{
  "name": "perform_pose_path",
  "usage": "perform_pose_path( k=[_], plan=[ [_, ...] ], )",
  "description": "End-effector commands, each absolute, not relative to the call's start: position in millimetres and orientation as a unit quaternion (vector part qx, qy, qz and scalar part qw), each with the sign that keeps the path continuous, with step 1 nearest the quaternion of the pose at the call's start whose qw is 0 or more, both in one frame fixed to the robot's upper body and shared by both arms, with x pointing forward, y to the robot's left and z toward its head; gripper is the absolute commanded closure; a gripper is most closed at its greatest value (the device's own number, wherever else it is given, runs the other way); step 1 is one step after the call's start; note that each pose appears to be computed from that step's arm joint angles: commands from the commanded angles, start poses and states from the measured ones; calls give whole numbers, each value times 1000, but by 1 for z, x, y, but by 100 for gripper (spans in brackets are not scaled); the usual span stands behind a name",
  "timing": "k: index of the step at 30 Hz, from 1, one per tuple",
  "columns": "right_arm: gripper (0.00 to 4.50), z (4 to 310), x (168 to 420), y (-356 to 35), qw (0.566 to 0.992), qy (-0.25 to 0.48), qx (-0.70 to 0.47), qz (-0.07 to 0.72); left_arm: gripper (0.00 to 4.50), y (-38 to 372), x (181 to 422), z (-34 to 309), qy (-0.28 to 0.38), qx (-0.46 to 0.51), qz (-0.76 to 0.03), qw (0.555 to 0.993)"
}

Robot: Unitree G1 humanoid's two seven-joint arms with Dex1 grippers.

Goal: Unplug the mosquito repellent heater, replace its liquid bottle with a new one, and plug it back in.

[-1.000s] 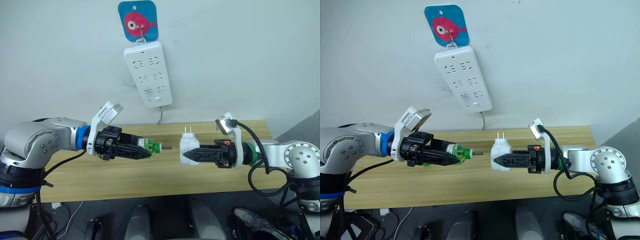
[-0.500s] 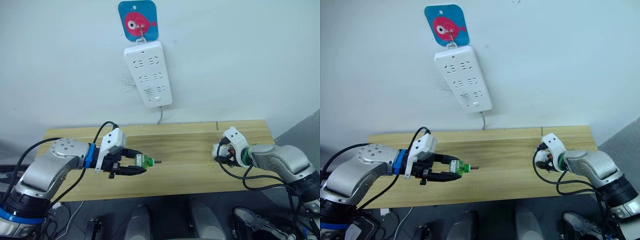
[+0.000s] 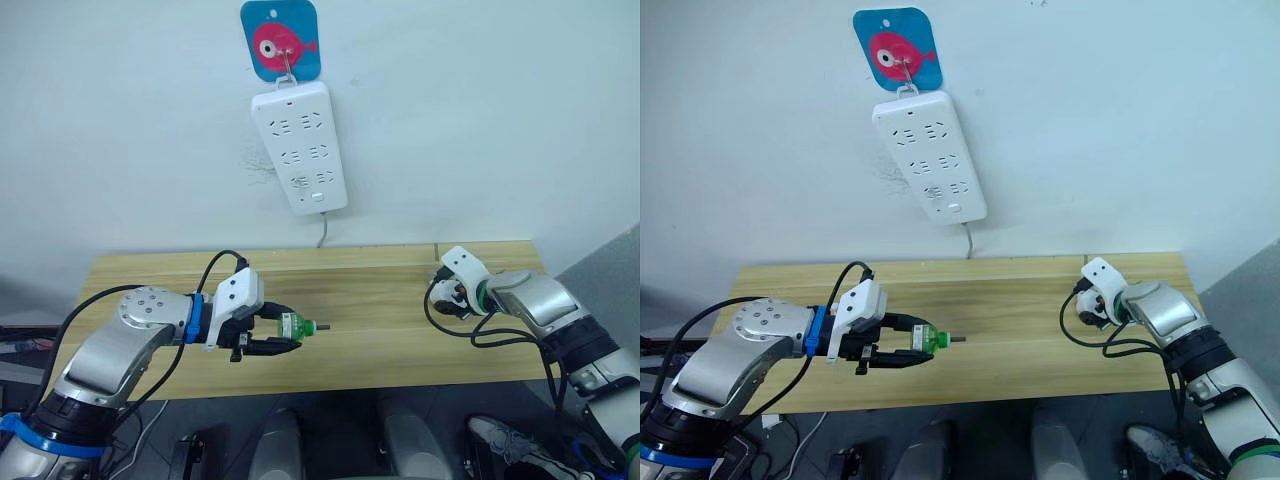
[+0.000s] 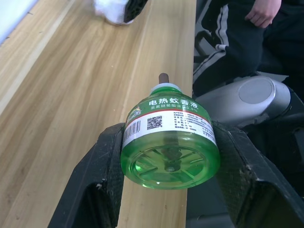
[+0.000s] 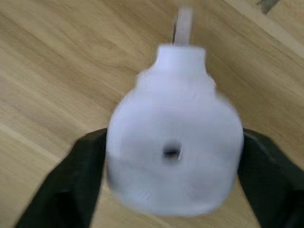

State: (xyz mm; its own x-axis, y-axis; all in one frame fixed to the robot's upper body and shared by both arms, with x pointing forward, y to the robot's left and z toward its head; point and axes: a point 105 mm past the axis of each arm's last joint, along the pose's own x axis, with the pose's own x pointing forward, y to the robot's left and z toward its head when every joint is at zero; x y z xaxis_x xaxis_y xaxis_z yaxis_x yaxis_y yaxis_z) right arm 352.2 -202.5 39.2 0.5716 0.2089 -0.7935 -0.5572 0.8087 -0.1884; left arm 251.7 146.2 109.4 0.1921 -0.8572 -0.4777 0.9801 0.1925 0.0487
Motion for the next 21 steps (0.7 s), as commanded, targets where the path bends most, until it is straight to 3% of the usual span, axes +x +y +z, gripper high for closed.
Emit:
perform_pose_path(
  k=[1, 5, 11, 14, 17, 21],
  plan=[
    [0, 59, 355, -208, 878, 377, -206, 210, 222, 144, 258, 115, 152, 189, -607, 757],
    [0, 97, 349, -207, 905, 314, -198, 207, 222, 142, 266, 122, 133, 173, -599, 771],
    [0, 177, 309, -143, 935, 139, 21, 327, 222, 128, 291, 151, 3, 119, -531, 839],
    [0, 193, 288, -110, 916, 72, 116, 378, 222, 118, 299, 167, -64, 96, -494, 862],
    [0, 194, 272, -77, 867, 65, 242, 430, 222, 108, 305, 183, -124, 86, -455, 878],
    [0, 199, 274, -59, 838, 62, 333, 428, 222, 97, 296, 190, -153, 82, -465, 868]
  ],
)
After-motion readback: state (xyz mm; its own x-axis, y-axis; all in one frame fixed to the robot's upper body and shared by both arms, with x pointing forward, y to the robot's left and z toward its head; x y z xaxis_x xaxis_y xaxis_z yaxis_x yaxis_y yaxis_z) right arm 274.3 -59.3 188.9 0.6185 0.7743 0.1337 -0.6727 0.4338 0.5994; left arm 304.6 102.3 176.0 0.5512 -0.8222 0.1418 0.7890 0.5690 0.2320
